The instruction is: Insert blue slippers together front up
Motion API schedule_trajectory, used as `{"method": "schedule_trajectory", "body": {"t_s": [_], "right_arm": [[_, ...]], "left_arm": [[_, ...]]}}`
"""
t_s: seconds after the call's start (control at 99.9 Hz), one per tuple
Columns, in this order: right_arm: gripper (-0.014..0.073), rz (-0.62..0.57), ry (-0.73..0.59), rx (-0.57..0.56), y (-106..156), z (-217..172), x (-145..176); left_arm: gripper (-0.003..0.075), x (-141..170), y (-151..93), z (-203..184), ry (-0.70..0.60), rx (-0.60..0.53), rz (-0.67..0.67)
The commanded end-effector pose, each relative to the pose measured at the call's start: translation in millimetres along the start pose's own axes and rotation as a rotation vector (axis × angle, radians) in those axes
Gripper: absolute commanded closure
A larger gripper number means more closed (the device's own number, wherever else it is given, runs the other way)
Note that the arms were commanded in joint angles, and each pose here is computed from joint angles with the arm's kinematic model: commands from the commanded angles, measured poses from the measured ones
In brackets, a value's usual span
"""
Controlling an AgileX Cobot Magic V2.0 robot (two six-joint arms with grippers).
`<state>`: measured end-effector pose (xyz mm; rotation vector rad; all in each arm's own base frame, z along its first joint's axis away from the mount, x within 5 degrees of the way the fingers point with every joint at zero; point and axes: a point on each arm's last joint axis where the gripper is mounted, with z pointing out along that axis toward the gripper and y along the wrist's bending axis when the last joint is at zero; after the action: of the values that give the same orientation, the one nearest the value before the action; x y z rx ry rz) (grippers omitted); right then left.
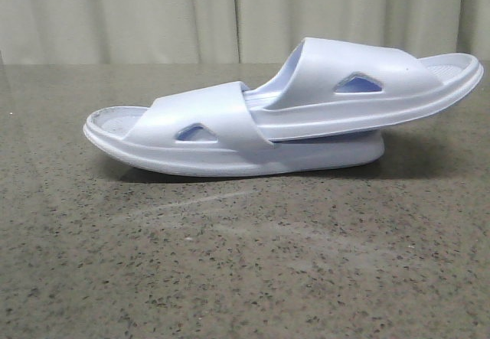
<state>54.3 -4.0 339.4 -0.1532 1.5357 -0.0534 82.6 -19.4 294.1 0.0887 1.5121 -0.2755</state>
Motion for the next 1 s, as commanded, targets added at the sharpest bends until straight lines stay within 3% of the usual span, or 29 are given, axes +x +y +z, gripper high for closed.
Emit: {"method": "schedule_trajectory", "body": {"t_s": [0.0,0.26,0.521,0.611,0.851,0.921,0.991], "right_arm": [[0.0131,-0.012,-0.048,0.029,-4,-12,-2],[0.0131,0.01,0.005,0.072,-7,-29,36],[0.0139,0.003,-0.097,0.034,-3,-30,29],[0.0236,0.0,-0.128,0.023,-2,-31,26],[0.0681,-0.002,-0.13,0.023,-2,-31,26],[0.0702,-0.002,-0.13,0.023,-2,-31,26],[0.0702,-0.001,-0.128,0.023,-2,-31,26]], "left_arm": [[0.0274,4,-1,-1,0.006,0.011,-0.041],[0.0274,15,1,-1,0.036,0.006,-0.046],[0.03,15,1,-1,0.036,0.006,-0.046],[0.037,15,1,-1,0.036,0.006,-0.046],[0.0625,15,1,-1,0.036,0.006,-0.046],[0.0703,15,1,-1,0.036,0.006,-0.046],[0.0704,15,1,-1,0.036,0.006,-0.046]]}}
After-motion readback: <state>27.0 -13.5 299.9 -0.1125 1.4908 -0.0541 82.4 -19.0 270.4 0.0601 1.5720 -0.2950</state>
